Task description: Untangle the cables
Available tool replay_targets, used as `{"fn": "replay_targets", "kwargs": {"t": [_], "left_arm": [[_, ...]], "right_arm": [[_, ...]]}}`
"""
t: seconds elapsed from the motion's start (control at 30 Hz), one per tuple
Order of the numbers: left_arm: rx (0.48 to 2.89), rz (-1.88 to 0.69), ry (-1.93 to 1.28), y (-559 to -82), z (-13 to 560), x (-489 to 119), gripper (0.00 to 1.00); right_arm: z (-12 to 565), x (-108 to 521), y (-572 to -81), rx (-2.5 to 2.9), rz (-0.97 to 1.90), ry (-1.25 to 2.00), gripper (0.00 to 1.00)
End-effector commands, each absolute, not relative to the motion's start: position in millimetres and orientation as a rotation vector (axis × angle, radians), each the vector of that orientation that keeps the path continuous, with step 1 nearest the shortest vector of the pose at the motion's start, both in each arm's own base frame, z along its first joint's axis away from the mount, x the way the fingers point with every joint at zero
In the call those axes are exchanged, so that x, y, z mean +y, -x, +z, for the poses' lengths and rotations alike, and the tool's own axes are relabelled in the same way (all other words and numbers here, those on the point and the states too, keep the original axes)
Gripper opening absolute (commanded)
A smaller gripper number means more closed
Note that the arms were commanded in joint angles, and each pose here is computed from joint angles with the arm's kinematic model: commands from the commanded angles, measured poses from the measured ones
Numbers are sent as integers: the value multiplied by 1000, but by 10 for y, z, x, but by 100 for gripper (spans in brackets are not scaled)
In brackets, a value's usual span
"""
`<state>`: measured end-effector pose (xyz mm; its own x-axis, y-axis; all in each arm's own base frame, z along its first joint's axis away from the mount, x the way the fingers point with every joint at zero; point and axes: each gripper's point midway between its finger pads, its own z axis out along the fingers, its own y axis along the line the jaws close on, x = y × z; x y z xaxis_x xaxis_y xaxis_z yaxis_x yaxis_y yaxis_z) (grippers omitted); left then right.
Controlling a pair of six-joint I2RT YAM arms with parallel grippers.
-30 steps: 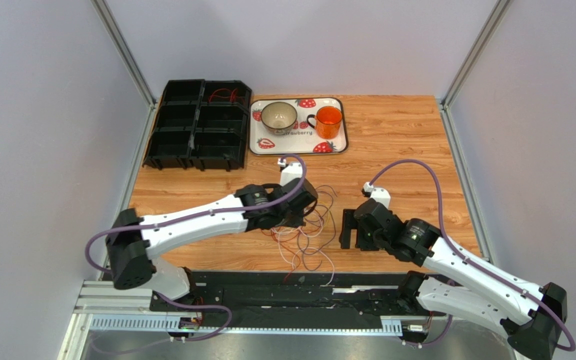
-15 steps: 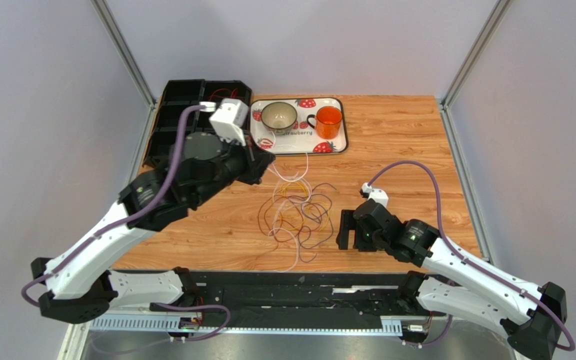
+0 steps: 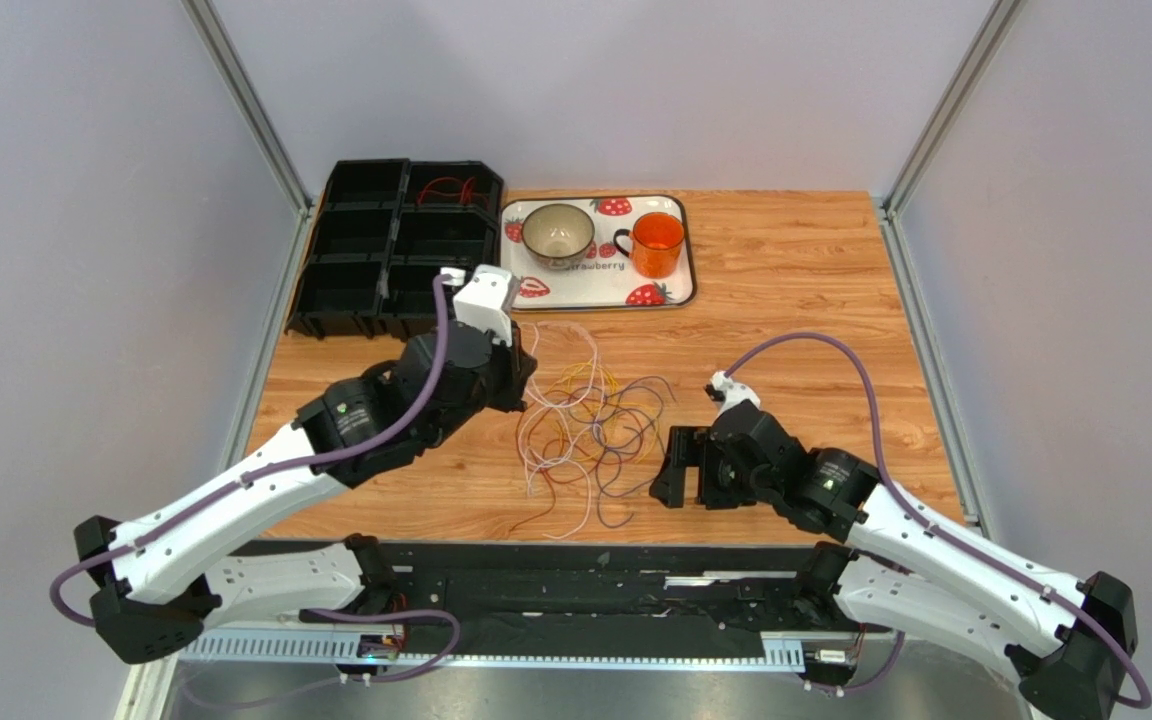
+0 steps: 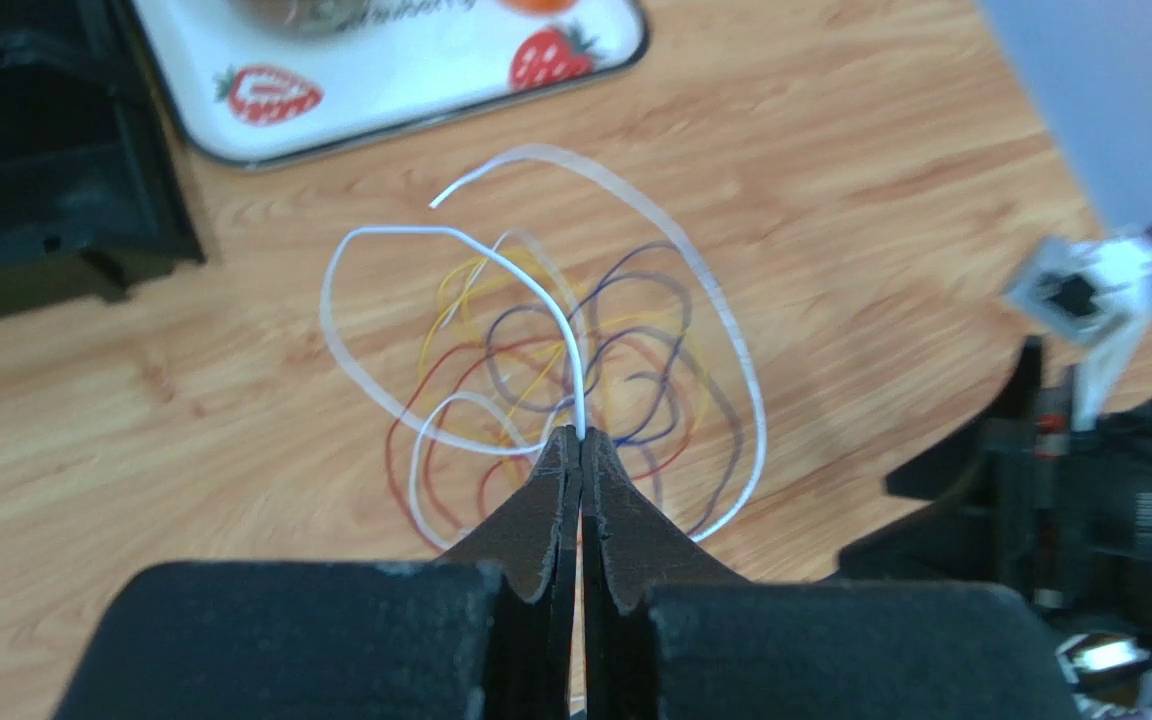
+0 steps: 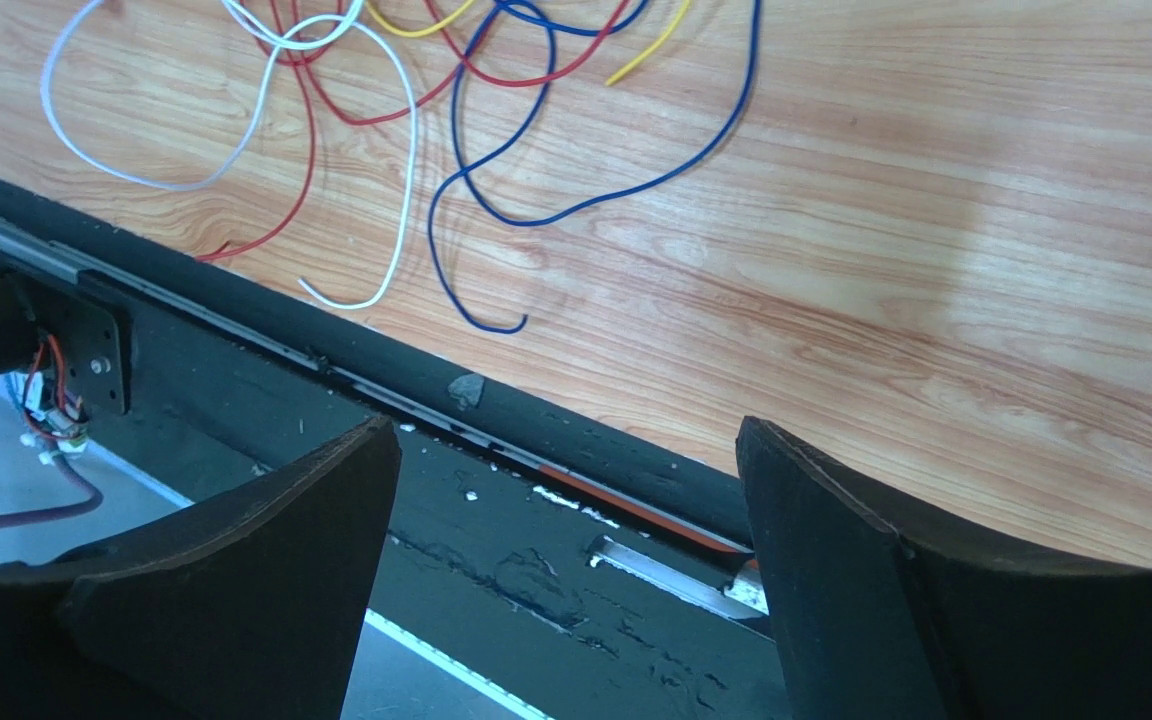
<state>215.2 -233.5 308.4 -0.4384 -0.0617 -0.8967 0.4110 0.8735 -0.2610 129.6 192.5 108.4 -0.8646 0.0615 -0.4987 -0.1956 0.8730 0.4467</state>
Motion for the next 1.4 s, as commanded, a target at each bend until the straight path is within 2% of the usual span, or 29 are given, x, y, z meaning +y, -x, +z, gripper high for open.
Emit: {"fn": "replay_targets", "kwargs": {"t": [0.0, 0.37, 0.63, 0.9, 1.37], "left_arm": [[1949, -470, -150, -2264, 3159, -2104, 0], [1981, -318, -63, -2530, 3159, -1674, 0], [1907, -243, 2, -2961, 3555, -1323, 0], [1876, -205, 125, -3578, 3767, -941, 0], [1938, -129, 263, -4845, 3260, -711, 0]], "right_arm": [[1148, 2056, -1322, 2502, 746, 128, 88], [928, 1987, -1288, 2565, 684, 90, 86], [814, 1995, -1253, 2591, 687, 89, 86], [749, 1981, -1246, 2603, 669, 113, 86], [544, 2121, -1204, 2671, 691, 191, 86]]}}
